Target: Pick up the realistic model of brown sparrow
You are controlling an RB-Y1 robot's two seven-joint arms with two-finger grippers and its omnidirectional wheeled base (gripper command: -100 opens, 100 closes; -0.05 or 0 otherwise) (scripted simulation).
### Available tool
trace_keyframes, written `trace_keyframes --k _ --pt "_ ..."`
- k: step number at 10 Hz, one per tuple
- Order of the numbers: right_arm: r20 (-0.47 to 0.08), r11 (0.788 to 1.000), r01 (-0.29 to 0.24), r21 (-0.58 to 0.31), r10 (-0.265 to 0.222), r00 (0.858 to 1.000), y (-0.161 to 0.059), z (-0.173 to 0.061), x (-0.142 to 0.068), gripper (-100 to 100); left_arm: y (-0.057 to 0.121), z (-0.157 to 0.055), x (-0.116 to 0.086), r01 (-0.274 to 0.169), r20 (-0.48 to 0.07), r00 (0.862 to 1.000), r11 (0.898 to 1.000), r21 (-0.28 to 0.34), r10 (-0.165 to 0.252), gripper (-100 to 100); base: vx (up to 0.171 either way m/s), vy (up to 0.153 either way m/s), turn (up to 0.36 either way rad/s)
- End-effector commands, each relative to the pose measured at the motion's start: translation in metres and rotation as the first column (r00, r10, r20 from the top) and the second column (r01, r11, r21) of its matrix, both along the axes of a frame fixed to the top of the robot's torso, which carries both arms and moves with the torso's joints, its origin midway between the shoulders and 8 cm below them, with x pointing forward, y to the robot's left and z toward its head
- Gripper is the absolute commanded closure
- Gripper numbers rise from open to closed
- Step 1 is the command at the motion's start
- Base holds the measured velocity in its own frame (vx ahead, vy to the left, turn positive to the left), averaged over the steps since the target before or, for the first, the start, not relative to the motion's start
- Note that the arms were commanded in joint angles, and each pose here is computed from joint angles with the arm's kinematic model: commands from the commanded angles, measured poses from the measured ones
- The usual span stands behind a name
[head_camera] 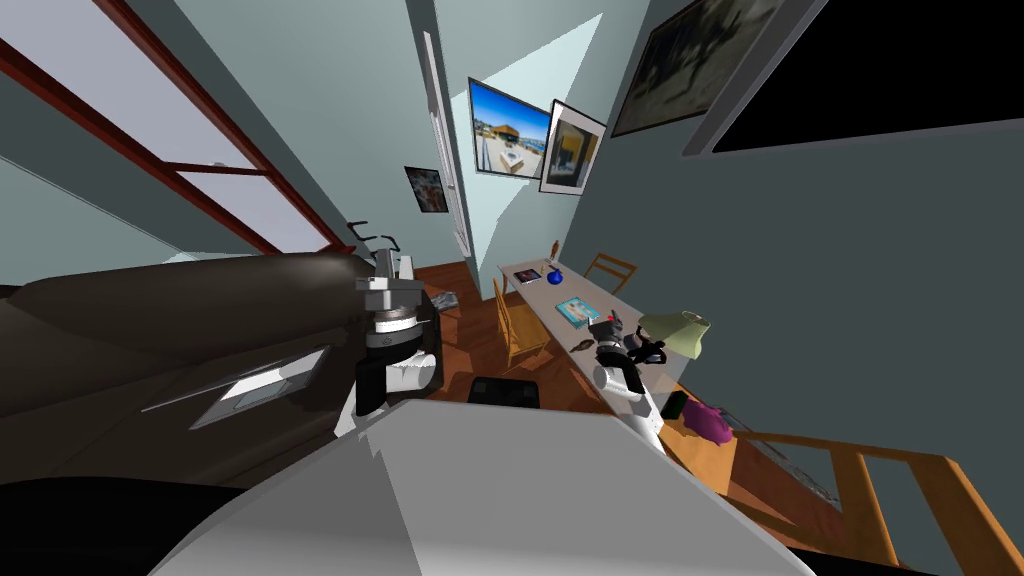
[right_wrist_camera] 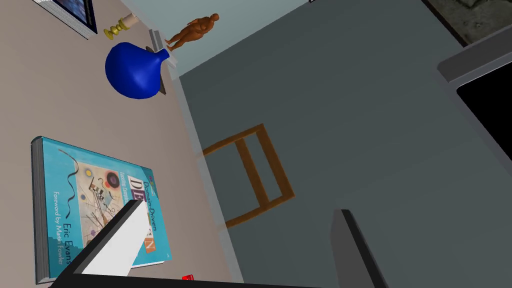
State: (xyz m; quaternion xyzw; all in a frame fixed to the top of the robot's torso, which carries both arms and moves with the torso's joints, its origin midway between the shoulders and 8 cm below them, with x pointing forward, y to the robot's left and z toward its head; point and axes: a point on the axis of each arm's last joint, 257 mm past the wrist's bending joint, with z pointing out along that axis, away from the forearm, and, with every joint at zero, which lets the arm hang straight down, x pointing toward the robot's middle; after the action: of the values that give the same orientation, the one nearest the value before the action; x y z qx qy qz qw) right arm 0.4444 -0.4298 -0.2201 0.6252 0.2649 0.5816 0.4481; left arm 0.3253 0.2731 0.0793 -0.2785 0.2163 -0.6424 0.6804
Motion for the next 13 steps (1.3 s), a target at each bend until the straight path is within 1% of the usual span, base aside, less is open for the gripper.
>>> trace_keyframes --k 1,2,3,4,5,6,7,8,9,10,11,12,13 --pt "-0.038 0.996 0.028 0.090 -0.024 0.999 -0.019 -0.017 0.004 -100 0.000 0.000 0.000 0.000 0.000 1.000 1.000 0.000 0.000 0 0.000 -0.018 0.083" --pt "-0.052 0.994 0.034 0.100 -0.029 0.998 -0.021 -0.025 0.003 -100 0.000 0.000 0.000 0.000 0.000 1.000 1.000 0.000 0.000 0 0.003 -0.017 0.046" --pt "-0.073 0.983 0.059 0.172 -0.047 0.996 -0.036 -0.035 0.006 -100 0.000 0.000 0.000 0.000 0.000 1.000 1.000 0.000 0.000 0 0.008 -0.020 0.074" --pt "-0.093 0.980 0.071 0.188 -0.054 0.994 -0.039 -0.047 0.003 -100 0.000 0.000 0.000 0.000 0.000 1.000 1.000 0.000 0.000 0 0.009 -0.018 0.044" --pt "-0.117 0.960 0.102 0.260 -0.074 0.990 -0.053 -0.058 0.004 -100 0.000 0.000 0.000 0.000 0.000 1.000 1.000 0.000 0.000 0 0.009 -0.021 0.071" --pt "-0.122 0.955 0.108 0.276 -0.077 0.990 -0.055 -0.062 0.003 -100 0.000 0.000 0.000 0.000 0.000 1.000 1.000 0.000 0.000 0 0.010 -0.018 0.043" --pt "-0.144 0.927 0.140 0.348 -0.095 0.985 -0.067 -0.073 0.004 -100 0.000 0.000 0.000 0.000 0.000 1.000 1.000 0.000 0.000 0 0.016 -0.014 0.082" --pt "-0.158 0.919 0.153 0.365 -0.100 0.982 -0.069 -0.082 0.001 -100 0.000 0.000 0.000 0.000 0.000 1.000 1.000 0.000 0.000 0 0.013 -0.016 0.034" --pt "-0.172 0.916 0.162 0.366 -0.105 0.980 -0.071 -0.089 -0.002 -100 0.000 0.000 0.000 0.000 0.000 1.000 1.000 0.000 0.000 0 0.004 -0.009 -0.011" --pt "-0.193 0.874 0.197 0.444 -0.122 0.974 -0.082 -0.101 -0.001 -100 0.000 0.000 0.000 0.000 0.000 1.000 1.000 0.000 0.000 0 0.006 -0.014 0.058" --pt "-0.209 0.866 0.212 0.453 -0.128 0.969 -0.084 -0.110 -0.005 -100 0.000 0.000 0.000 0.000 0.000 1.000 1.000 0.000 0.000 0 0.012 -0.017 0.047" --pt "-0.220 0.821 0.237 0.519 -0.139 0.965 -0.092 -0.116 -0.003 -100 0.000 0.000 0.000 0.000 0.000 1.000 1.000 0.000 0.000 0 0.020 -0.020 0.069" --pt "-0.237 0.806 0.254 0.535 -0.146 0.960 -0.094 -0.126 -0.008 -100 0.000 0.000 0.000 0.000 0.000 1.000 1.000 0.000 0.000 0 0.018 -0.021 0.031"
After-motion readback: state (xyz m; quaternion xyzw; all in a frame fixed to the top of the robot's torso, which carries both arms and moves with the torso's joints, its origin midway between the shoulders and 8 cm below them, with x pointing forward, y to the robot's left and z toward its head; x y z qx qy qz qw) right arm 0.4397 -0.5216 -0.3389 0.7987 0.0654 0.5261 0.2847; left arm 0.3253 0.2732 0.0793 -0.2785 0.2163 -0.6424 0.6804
